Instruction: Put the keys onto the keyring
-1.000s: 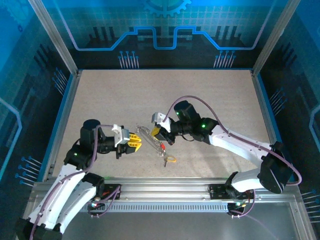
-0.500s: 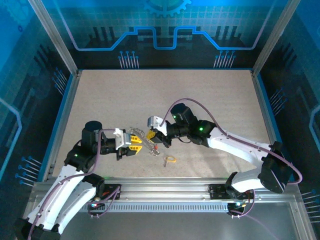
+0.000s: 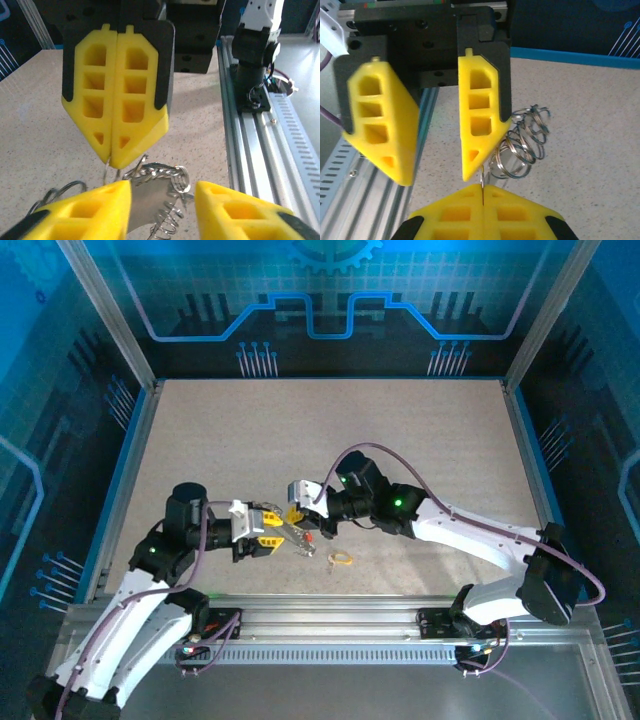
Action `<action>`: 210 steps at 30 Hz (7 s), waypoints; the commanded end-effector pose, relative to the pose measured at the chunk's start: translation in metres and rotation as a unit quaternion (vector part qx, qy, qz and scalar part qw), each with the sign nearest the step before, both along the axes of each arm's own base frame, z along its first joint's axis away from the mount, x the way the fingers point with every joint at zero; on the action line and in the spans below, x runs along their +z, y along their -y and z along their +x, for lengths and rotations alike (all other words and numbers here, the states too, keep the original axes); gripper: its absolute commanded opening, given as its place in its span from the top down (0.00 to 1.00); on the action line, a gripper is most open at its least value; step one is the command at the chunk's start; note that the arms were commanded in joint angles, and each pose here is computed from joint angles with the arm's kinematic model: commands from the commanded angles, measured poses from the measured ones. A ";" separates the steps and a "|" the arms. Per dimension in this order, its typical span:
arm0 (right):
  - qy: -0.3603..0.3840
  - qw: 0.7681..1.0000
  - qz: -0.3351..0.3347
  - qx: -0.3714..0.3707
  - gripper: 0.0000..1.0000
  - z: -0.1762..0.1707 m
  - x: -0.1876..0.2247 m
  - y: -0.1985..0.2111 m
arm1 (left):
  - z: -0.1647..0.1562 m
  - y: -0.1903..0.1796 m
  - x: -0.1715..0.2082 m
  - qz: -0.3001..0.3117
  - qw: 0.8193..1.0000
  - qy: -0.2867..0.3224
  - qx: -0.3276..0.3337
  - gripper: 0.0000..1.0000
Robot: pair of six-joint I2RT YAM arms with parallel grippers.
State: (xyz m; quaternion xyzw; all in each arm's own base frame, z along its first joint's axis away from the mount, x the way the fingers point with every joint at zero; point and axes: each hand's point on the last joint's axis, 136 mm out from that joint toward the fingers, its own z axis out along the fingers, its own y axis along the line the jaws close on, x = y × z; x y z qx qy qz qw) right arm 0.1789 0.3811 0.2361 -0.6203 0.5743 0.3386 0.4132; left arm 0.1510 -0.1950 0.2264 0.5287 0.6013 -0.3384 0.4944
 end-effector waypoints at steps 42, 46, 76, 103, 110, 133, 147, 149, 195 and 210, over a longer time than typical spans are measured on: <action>0.089 0.985 0.127 -0.074 1.00 0.017 0.097 0.008 | 0.047 0.008 0.037 -0.309 0.923 -0.209 0.096 0.23; 0.091 0.985 0.129 -0.067 1.00 0.012 0.097 0.008 | 0.035 0.020 0.048 -0.297 0.934 -0.195 0.040 0.21; 0.246 0.967 -0.058 -0.039 1.00 0.020 0.052 0.038 | 0.015 0.033 0.060 -0.298 0.936 -0.182 -0.052 0.68; 0.327 0.939 -0.107 -0.019 1.00 0.015 0.044 0.030 | 0.020 0.025 0.053 -0.284 0.946 -0.153 0.007 0.79; 0.286 0.958 -0.018 -0.002 1.00 -0.004 0.061 0.026 | 0.017 0.027 0.054 -0.276 0.945 -0.174 -0.002 0.78; 0.328 0.944 -0.018 -0.016 1.00 0.001 0.064 0.035 | 0.018 0.034 0.052 -0.232 0.953 -0.192 -0.017 0.83; 0.373 0.905 -0.203 -0.012 1.00 0.017 0.044 0.048 | 0.020 0.037 0.049 -0.174 0.962 -0.210 -0.006 1.00; 0.387 0.892 -0.234 -0.011 1.00 0.020 0.038 0.045 | 0.022 0.036 0.051 -0.178 0.959 -0.220 0.003 1.00; 0.279 0.944 0.168 -0.055 0.65 -0.011 0.097 0.040 | 0.004 0.040 0.087 -0.200 0.955 -0.210 -0.067 1.00; 0.313 0.932 0.170 -0.068 0.81 -0.011 0.101 0.043 | 0.007 0.041 0.086 -0.206 0.953 -0.215 -0.063 1.00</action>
